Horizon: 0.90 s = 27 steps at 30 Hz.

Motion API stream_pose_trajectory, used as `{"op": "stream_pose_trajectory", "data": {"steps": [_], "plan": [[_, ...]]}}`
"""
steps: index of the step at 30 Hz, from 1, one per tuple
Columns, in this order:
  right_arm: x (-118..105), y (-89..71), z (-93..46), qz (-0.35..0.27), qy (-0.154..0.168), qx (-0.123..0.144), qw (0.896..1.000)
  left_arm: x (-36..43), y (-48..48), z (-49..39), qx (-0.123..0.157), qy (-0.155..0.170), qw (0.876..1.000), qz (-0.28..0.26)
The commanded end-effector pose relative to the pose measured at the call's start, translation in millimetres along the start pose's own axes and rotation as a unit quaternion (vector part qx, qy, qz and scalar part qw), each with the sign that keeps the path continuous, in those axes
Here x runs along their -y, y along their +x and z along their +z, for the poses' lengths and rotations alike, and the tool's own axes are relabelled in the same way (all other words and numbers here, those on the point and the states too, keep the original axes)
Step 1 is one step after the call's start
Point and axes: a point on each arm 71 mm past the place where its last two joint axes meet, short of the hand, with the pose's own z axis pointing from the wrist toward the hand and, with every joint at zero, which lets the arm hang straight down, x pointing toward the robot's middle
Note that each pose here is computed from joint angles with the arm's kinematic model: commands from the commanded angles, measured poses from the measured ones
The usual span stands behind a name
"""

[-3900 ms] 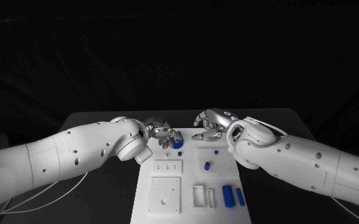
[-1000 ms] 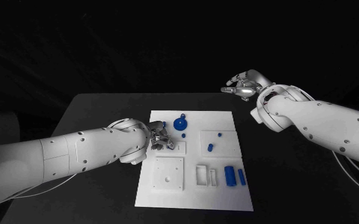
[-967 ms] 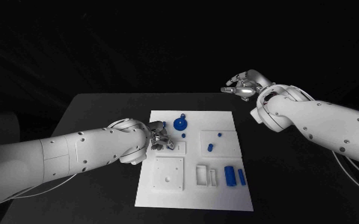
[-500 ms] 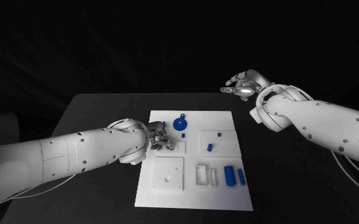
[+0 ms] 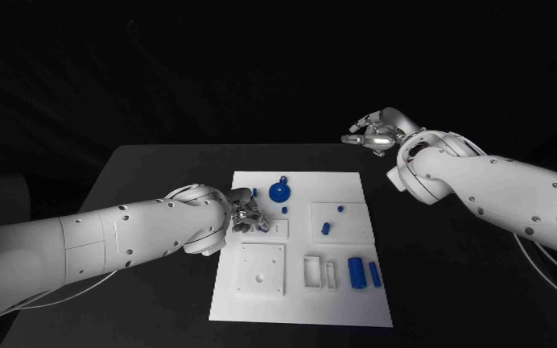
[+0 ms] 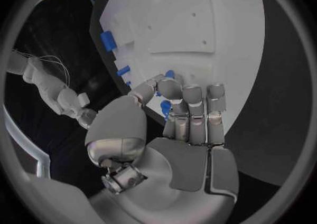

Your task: Assemble the parts on the task board

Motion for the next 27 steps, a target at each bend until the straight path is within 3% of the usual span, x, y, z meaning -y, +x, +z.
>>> {"op": "stream_pose_trajectory", "data": {"steps": [1, 27], "plan": [[-0.7, 0.3, -0.1, -0.001, -0.002, -0.002, 1.0, 1.0, -1.3, -0.6, 0.018, 0.004, 1.0, -0.008], [0.0, 0.2, 0.2, -0.001, 0.0, -0.003, 1.0, 2.7, 5.5, 1.4, -0.002, 0.004, 1.0, -0.009]]}}
